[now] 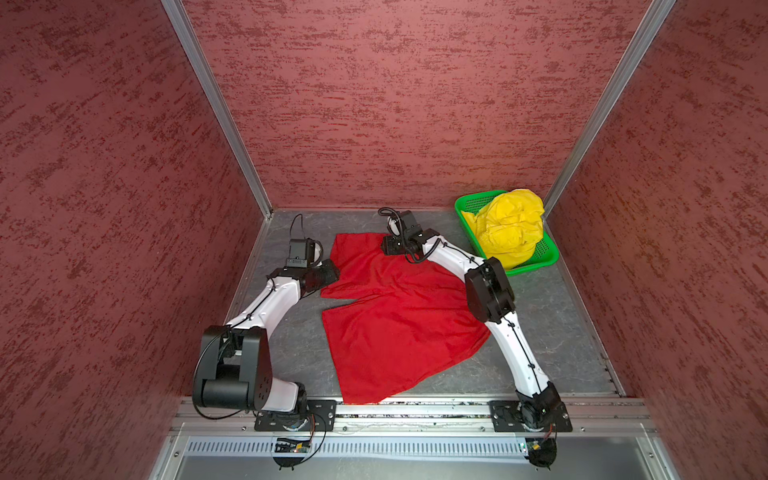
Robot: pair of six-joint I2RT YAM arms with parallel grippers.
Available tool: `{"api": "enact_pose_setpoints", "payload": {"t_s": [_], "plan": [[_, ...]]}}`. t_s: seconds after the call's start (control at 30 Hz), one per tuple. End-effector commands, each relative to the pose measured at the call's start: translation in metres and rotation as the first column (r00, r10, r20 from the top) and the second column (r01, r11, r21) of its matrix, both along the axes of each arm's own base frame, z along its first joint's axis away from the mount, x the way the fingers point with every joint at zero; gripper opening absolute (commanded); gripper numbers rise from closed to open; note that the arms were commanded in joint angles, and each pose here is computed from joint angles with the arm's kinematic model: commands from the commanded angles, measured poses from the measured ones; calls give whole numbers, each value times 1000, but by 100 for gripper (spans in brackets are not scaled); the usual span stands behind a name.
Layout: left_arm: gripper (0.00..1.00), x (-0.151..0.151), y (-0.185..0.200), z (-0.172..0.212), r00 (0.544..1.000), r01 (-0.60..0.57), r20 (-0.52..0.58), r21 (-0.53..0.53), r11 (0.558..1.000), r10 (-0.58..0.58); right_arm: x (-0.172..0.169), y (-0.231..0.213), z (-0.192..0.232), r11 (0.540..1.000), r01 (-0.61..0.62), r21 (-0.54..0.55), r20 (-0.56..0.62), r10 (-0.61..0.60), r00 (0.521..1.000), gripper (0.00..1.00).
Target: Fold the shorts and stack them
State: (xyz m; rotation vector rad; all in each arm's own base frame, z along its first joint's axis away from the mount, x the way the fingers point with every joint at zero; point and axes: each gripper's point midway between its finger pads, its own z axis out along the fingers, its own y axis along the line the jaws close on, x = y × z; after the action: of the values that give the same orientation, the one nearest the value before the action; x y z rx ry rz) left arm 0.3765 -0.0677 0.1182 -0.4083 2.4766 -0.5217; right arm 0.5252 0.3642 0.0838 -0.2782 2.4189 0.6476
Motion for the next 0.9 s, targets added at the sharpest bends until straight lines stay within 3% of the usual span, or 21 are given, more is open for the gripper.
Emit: {"api": "enact_pose_setpoints", "payload": {"t_s": [0.0, 0.27, 0.47, 0.7, 0.87], "plan": [[39, 21, -11, -1, 1000, 16, -4, -12, 1000, -17, -15, 0, 68, 995, -42, 94, 130, 30, 991, 52], [27, 68, -25, -60, 981, 40, -186, -42, 998, -47, -95, -41, 26, 995, -31, 97, -3, 31, 1000, 52], [16, 95, -23, -83, 963, 44, -267, -24, 999, -48, -141, -68, -11, 997, 17, 82, -113, -8, 994, 52], [11, 122, -13, -115, 931, 39, -363, -8, 999, -39, -163, -81, -47, 994, 103, 45, -219, -91, 971, 53], [10, 153, -2, -119, 933, 19, -359, -2, 1000, -19, -158, -73, -53, 976, 200, 83, -238, -175, 955, 53]]}}
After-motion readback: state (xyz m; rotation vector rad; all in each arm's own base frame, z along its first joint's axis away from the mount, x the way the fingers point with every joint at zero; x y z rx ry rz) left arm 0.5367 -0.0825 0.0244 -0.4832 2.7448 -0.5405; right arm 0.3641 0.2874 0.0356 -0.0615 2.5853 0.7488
